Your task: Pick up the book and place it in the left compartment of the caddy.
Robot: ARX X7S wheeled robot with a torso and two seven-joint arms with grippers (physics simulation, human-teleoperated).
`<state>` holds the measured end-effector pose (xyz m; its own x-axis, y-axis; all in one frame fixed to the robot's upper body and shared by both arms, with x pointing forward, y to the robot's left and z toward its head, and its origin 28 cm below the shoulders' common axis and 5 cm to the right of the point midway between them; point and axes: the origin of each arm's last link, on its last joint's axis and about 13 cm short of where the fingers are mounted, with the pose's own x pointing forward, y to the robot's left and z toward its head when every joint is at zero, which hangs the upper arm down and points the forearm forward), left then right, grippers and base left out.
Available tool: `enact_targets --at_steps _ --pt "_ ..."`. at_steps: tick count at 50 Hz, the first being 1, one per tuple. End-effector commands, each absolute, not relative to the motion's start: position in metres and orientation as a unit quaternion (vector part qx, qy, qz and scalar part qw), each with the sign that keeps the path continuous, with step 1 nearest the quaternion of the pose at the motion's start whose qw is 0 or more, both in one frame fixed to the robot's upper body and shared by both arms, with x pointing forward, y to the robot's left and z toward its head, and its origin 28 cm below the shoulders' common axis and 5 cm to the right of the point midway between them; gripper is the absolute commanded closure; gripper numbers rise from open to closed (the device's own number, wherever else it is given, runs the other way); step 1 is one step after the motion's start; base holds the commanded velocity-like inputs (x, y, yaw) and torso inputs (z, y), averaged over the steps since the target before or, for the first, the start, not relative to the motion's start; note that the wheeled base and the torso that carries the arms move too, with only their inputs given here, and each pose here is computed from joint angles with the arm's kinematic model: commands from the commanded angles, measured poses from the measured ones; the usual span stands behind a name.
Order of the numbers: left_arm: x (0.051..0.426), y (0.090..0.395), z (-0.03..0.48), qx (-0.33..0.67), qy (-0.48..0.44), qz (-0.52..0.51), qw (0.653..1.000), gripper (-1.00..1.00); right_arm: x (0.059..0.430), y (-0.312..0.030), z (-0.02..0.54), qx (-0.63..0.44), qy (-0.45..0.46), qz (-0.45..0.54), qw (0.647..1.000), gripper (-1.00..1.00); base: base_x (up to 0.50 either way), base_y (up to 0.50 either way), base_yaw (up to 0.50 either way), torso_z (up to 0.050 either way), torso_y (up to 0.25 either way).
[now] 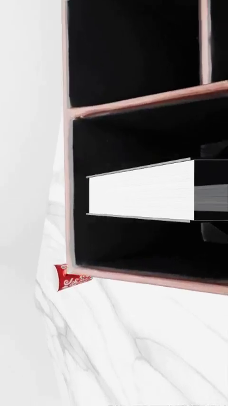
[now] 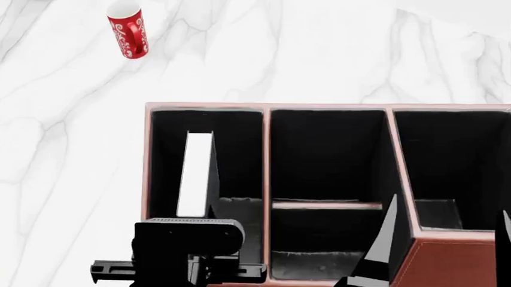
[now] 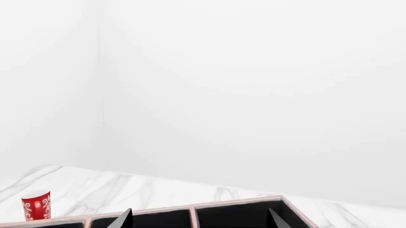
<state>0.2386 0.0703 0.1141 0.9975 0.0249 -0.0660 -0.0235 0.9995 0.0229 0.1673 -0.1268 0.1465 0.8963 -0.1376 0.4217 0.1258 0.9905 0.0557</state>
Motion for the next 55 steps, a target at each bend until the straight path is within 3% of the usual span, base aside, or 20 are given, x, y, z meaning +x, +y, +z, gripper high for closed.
enact_targets --at_steps 1,35,36,55 --pt "0.2484 0.0711 0.1087 0.012 0.015 0.025 0.999 1.00 0.1677 -0.1266 0.1461 0.014 -0.217 -0.067 0.974 -1.00 0.00 0.00 0.00 0.000 0.000" --pt "0.2537 0.0714 0.1007 0.006 0.034 0.014 0.999 1.00 0.1677 -0.1266 0.1460 0.014 -0.217 -0.065 0.974 -1.00 0.00 0.00 0.00 0.000 0.001" --pt "0.2537 0.0718 0.1014 0.003 0.037 0.015 0.999 -1.00 0.1678 -0.1265 0.1458 0.014 -0.217 -0.065 0.974 -1.00 0.00 0.00 0.00 0.000 0.000" --pt "0.2538 0.0728 0.1016 -0.001 0.043 0.013 0.999 -1.00 0.1684 -0.1257 0.1455 0.014 -0.216 -0.062 0.974 -1.00 0.00 0.00 0.00 0.000 0.000"
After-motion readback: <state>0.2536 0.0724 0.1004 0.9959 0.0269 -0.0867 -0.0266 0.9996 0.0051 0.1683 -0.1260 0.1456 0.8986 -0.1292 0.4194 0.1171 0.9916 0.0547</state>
